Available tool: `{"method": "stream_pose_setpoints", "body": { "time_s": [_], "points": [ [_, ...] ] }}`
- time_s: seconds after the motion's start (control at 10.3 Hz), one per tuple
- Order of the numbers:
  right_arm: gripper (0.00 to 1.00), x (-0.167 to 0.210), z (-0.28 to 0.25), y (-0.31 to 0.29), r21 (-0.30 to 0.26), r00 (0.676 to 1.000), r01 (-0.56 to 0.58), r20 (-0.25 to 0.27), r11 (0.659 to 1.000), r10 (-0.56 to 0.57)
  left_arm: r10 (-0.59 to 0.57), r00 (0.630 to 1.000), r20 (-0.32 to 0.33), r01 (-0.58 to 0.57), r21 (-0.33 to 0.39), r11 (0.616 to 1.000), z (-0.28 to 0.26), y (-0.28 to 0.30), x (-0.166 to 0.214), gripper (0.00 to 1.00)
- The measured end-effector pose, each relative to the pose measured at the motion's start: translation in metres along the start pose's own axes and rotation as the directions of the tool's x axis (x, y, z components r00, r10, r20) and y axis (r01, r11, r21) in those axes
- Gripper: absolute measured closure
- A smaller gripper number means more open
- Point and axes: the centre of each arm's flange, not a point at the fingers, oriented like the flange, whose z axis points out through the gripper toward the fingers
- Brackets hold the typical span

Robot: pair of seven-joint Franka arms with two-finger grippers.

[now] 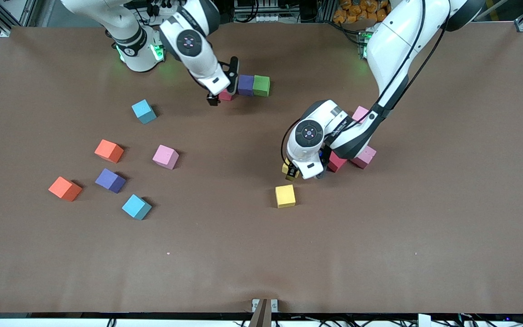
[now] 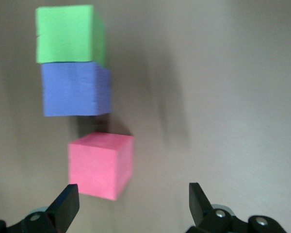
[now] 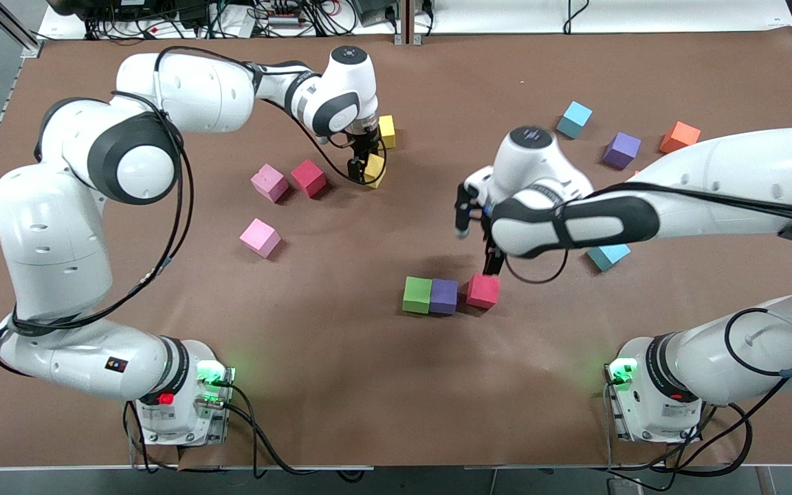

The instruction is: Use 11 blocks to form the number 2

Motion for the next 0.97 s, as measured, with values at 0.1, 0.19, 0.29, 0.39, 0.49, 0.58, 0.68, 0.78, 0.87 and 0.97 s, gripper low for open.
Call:
{"method": "stream_pose_setpoints", "body": {
  "time_s": [0.1,0.19,0.29,0.39,0.49,0.58,0.68,0.78,0.87,0.97],
  "points": [
    [0.0,-0.012,-0.022,0.021,-0.03,0.998,-0.053,-0.027,0.998,0.052,0.0,1.0,0.0,0.0,0.0,1.0,0.0,0.0,0.0,0.0],
    [0.0,-0.026,-0.045,0.043,-0.057,0.992,-0.11,-0.062,0.992,0.107,0.0,1.0,0.0,0.0,0.0,1.0,0.0,0.0,0.0,0.0],
    [0.0,-0.039,-0.066,0.066,-0.075,0.982,-0.167,-0.1,0.983,0.159,0.0,1.0,0.0,0.0,0.001,1.0,0.0,0.0,0.0,0.0],
    [0.0,-0.057,-0.083,0.09,-0.085,0.966,-0.231,-0.135,0.969,0.218,0.0,1.0,0.0,0.0,0.001,1.0,0.0,0.0,0.0,0.0],
    [0.0,-0.083,-0.094,0.115,-0.084,0.944,-0.302,-0.163,0.949,0.286,0.0,1.0,-0.001,0.0,0.002,1.0,0.001,0.0,0.0,0.0],
    [0.0,-0.115,-0.104,0.14,-0.08,0.927,-0.349,-0.178,0.934,0.331,0.001,1.0,-0.001,-0.001,0.003,1.0,0.001,0.0,0.0,0.0],
    [0.0,-0.146,-0.115,0.161,-0.078,0.918,-0.367,-0.191,0.927,0.347,0.001,1.0,-0.002,0.0,0.004,1.0,0.002,0.0,0.0,0.0],
    [0.0,-0.166,-0.134,0.177,-0.084,0.909,-0.382,-0.212,0.92,0.358,0.0,1.0,-0.003,0.0,0.006,1.0,0.003,-0.001,0.0,0.0],
    [0.0,-0.175,-0.158,0.19,-0.096,0.897,-0.403,-0.239,0.91,0.372,0.0,1.0,-0.003,0.0,0.008,1.0,0.004,-0.001,0.0,0.0],
    [0.0,-0.178,-0.18,0.199,-0.11,0.879,-0.433,-0.269,0.895,0.393,0.0,1.0,-0.003,0.0,0.009,1.0,0.005,-0.001,0.0,0.01]
  ]
}}
